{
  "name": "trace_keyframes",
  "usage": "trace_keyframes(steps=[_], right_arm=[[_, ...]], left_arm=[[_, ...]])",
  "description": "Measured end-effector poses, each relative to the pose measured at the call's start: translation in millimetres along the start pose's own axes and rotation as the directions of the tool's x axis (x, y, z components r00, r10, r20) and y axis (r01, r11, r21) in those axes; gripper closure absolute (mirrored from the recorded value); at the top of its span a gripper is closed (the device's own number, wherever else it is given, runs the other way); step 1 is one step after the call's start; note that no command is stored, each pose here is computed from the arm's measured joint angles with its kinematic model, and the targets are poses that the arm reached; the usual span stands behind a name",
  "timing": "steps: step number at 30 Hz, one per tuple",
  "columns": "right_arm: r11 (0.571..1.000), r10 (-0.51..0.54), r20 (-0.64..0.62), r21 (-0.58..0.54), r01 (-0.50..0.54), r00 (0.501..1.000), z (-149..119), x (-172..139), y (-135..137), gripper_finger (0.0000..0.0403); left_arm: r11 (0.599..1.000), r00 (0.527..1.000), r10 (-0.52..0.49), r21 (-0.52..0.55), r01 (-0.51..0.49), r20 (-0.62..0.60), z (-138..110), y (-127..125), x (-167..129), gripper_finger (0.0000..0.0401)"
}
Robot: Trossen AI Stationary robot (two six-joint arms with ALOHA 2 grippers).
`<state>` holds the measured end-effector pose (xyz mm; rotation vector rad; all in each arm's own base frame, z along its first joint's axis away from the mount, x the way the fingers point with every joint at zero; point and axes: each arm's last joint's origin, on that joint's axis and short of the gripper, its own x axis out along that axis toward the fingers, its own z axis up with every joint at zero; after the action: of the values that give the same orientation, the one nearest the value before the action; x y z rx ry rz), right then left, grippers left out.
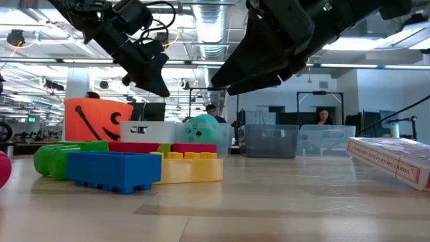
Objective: Pick & Place Toys
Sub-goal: Put the large green game piece into the white bin
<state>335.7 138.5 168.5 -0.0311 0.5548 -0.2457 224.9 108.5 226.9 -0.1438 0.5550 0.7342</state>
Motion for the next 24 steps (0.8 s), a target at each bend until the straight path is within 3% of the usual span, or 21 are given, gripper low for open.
trace_keyframes(steps=[5, 7, 9, 11, 13, 19, 24], right_arm=[[1.000, 0.000, 0.000, 0.000, 0.000, 1.000, 0, 0, 0, 0.0006], [1.000, 0.000, 0.001, 0.001, 0.000, 1.000, 0, 0, 0, 0.0006], [1.000, 0.002, 0.005, 0.004, -0.002, 1.000, 1, 0, 0, 0.0006], [1.000, 0.002, 0.007, 0.005, -0.002, 1.000, 1, 0, 0, 0.0006], [1.000, 0.002, 0.007, 0.006, -0.002, 1.000, 1, 0, 0, 0.0006], [1.000, 0.004, 0.012, 0.009, -0.004, 1.000, 1, 0, 0, 0.0006], [1.000, 0.004, 0.012, 0.008, -0.004, 1.000, 1, 0, 0, 0.0006]], left_arm=[[0.997, 0.998, -0.038, -0.067, 0.041, 0.039, 4, -1, -2, 0.0291], [0.982, 0.986, -0.163, -0.086, 0.167, 0.046, 6, -4, -4, 0.0279], [0.932, 0.935, -0.350, -0.077, 0.353, 0.058, 9, -11, -6, 0.0270], [0.849, 0.850, -0.523, -0.053, 0.526, 0.073, 11, -24, -12, 0.0264], [0.771, 0.770, -0.634, -0.016, 0.637, 0.070, 11, -40, -19, 0.0261], [0.610, 0.613, -0.790, 0.086, 0.788, -0.014, -4, -92, -50, 0.0260], [0.541, 0.559, -0.825, 0.166, 0.824, -0.084, -24, -127, -80, 0.0260]])
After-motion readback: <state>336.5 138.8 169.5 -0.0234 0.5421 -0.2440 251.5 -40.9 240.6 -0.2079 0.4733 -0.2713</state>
